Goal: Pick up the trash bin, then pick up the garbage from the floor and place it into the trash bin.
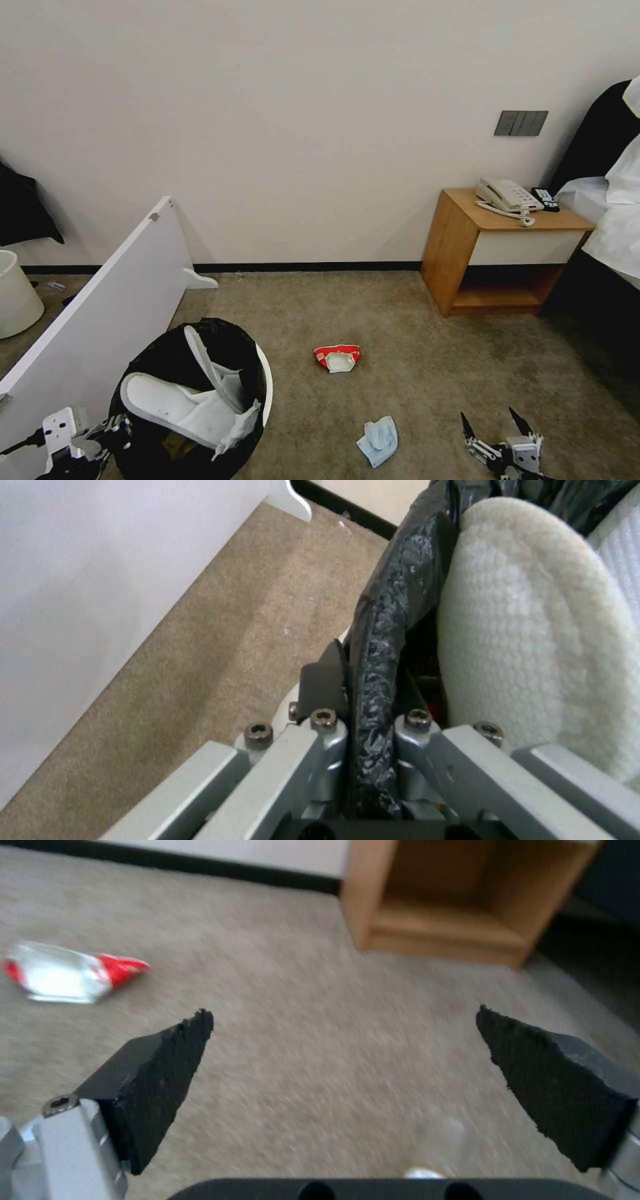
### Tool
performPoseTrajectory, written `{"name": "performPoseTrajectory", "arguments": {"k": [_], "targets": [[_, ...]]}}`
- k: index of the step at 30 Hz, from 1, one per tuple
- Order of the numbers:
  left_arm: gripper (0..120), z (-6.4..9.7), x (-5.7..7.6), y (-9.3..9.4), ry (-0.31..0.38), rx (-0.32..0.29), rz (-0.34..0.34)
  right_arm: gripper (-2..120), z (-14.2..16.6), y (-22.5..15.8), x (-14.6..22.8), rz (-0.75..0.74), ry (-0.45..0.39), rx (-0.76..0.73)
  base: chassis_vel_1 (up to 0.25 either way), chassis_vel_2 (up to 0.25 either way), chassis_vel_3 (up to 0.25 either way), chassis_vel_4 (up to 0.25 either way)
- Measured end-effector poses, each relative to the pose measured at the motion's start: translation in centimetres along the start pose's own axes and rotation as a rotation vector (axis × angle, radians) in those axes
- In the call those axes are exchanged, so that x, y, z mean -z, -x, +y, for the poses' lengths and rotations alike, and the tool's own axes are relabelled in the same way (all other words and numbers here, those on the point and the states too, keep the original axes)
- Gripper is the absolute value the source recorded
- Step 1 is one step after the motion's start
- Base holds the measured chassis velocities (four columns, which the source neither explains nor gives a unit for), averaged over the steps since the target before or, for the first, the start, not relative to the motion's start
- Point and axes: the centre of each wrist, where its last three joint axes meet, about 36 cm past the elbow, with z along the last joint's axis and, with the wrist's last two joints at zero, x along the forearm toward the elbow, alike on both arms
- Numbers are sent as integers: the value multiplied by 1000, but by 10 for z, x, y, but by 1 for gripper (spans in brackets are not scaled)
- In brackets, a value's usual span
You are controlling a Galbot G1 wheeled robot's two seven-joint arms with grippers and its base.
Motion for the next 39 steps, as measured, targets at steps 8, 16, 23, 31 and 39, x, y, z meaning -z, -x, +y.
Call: {"name": "performPoseTrajectory", "arguments": {"k": [8,16,23,31,39], "targets": [[2,1,0,-1,1,2,2,100,-29,26,-1,206,45,-66,0,0,0,0],[2,2,1,-1,2,3,1,100,-58,42,-9,307,109,-134,0,0,0,0],[2,3,1,-2,3,6,5,100,-70,62,-31,368,175,-145,0,0,0,0],[2,5,2,-3,6,11,7,100,-60,89,-48,434,289,-125,0,0,0,0],[2,5,3,-3,8,10,6,100,-52,112,-63,477,323,-128,0,0,0,0]]}}
